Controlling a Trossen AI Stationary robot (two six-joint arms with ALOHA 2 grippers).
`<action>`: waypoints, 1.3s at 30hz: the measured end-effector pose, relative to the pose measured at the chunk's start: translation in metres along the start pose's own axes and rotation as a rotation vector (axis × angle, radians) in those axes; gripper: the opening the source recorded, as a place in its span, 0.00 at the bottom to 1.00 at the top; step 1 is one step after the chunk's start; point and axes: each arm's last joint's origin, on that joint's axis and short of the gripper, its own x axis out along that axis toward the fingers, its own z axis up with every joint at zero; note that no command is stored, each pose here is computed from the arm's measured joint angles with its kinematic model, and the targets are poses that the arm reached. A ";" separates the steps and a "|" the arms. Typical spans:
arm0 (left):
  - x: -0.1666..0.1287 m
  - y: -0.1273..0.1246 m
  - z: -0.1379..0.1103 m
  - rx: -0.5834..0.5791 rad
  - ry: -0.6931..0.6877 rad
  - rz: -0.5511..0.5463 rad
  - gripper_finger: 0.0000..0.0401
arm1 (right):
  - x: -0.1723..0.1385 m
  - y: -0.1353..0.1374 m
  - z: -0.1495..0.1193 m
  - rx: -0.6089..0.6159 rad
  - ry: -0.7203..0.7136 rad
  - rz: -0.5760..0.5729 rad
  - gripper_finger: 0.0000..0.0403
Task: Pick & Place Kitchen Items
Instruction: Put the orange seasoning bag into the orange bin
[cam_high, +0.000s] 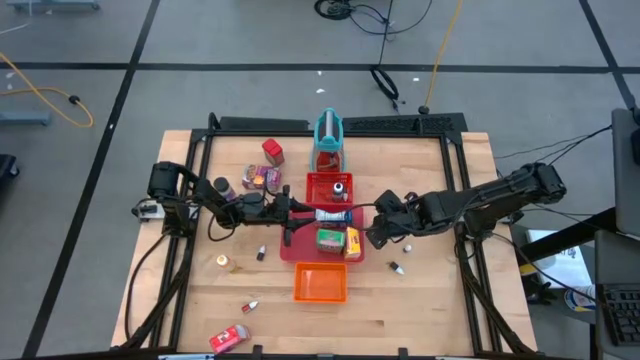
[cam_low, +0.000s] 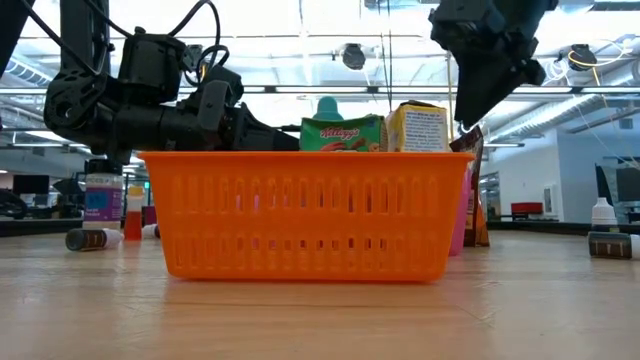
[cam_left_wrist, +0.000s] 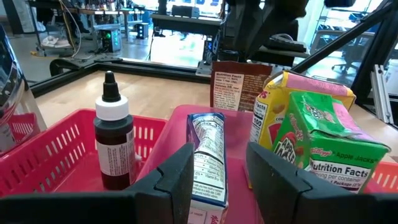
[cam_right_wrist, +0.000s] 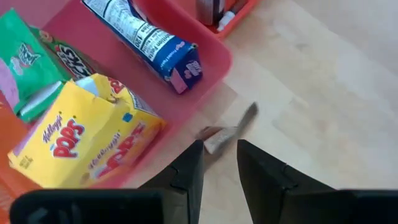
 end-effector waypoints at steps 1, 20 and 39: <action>0.000 0.000 0.000 0.000 0.000 0.000 0.37 | 0.002 0.000 -0.001 0.007 0.002 -0.003 0.22; 0.000 0.000 0.000 0.024 0.000 0.001 0.37 | 0.036 -0.009 -0.020 0.042 0.042 0.028 0.21; 0.000 0.000 0.000 0.022 0.000 0.001 0.37 | 0.028 -0.011 -0.015 -0.060 -0.023 0.026 0.00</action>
